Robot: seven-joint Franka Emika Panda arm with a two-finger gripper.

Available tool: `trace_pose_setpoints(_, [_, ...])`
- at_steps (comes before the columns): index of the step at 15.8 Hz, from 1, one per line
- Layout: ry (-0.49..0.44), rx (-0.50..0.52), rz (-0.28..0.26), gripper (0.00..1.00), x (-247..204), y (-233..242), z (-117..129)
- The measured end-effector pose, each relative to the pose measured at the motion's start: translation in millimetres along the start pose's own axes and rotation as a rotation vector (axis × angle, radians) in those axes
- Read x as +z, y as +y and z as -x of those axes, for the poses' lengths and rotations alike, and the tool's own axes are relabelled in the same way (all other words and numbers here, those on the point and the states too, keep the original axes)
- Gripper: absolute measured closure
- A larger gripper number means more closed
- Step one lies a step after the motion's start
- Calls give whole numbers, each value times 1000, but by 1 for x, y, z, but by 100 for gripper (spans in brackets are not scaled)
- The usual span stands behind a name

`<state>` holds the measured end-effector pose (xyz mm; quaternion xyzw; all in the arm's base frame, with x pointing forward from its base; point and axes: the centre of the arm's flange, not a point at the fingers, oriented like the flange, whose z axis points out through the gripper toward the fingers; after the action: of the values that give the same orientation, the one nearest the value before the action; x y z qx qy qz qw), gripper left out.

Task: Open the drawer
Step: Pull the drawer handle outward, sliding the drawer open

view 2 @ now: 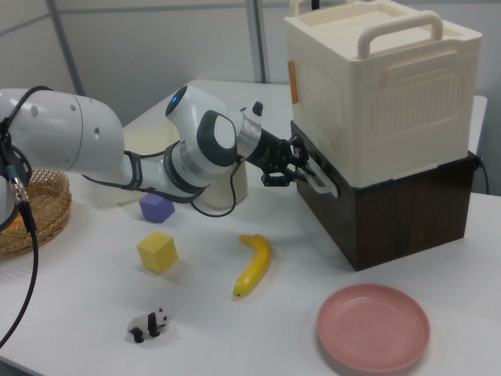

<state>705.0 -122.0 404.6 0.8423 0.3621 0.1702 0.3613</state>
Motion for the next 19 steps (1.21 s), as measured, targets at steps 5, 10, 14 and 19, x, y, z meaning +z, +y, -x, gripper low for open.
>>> trace_pose_setpoints(5, [3,1,-12,82,-6,-5,2])
trace_pose_setpoints(10, [11,13,-25,82,-16,-9,5])
trace_pose_setpoints(14, [19,20,-46,82,-26,-20,5])
trace_pose_setpoints(19, [38,27,-80,83,-51,-37,10])
